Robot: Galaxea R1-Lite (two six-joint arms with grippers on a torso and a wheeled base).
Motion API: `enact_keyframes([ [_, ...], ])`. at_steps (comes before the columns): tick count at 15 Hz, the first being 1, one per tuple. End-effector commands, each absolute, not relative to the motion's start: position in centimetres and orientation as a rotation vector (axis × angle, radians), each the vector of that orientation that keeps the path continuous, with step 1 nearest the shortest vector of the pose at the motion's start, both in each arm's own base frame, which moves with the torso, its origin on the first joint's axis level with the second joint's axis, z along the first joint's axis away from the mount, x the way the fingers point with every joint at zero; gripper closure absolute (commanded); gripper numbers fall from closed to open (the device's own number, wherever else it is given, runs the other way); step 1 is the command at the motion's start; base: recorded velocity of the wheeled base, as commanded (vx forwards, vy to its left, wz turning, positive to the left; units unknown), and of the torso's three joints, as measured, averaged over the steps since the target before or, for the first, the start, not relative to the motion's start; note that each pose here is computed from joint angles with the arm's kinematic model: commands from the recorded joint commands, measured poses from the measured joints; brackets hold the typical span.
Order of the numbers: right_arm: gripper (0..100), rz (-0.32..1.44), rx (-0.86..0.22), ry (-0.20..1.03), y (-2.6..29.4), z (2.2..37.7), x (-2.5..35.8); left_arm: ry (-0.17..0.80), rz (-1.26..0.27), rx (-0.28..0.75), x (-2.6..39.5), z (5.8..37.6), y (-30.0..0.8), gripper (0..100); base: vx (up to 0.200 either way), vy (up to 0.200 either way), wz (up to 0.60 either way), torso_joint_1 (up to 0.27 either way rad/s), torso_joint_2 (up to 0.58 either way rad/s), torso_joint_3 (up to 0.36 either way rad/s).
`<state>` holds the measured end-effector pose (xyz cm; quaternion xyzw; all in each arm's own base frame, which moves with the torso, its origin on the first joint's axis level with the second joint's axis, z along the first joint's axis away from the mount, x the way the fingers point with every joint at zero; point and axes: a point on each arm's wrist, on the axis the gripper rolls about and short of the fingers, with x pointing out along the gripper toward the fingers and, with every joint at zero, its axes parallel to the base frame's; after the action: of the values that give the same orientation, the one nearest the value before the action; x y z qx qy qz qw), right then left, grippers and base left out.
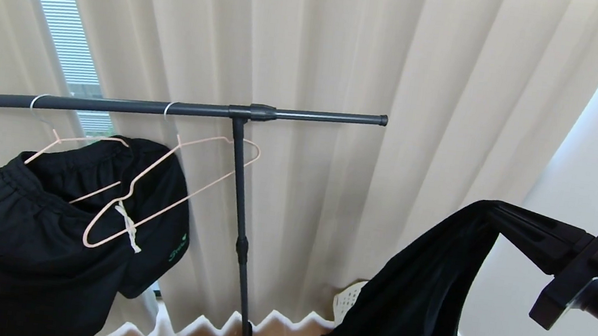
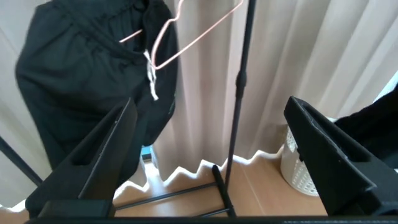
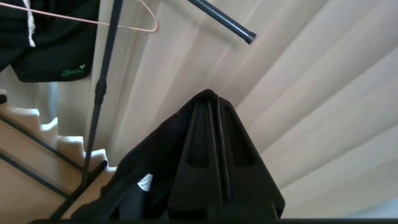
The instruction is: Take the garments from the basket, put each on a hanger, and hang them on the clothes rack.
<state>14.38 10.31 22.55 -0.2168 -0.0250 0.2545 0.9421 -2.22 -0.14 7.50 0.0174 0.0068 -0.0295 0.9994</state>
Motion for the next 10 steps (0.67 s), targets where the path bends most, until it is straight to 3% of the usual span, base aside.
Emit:
enact_keyframes([
  [1,100,0.519,-0.442,-0.052,10.31,22.57,14.37,0.014,-0.059,0.035,-2.22,7.51,-0.14,0,0.000,0.200,0.00,-0.002,0.01,-0.002],
  [3,100,0.519,-0.443,-0.050,10.33,22.54,14.40,0.016,-0.059,0.036,-2.20,7.51,-0.14,0,0.000,0.200,0.00,0.005,-0.02,0.002],
  [8,100,0.519,-0.443,-0.049,10.35,22.51,14.42,0.014,-0.057,0.033,-2.21,7.51,-0.14,0,-0.200,0.000,0.00,0.010,0.00,0.001],
  [10,100,0.519,-0.443,-0.049,10.35,22.51,14.42,0.014,-0.057,0.032,-2.21,7.51,-0.14,0,-0.200,0.200,0.00,-0.002,0.00,0.000],
])
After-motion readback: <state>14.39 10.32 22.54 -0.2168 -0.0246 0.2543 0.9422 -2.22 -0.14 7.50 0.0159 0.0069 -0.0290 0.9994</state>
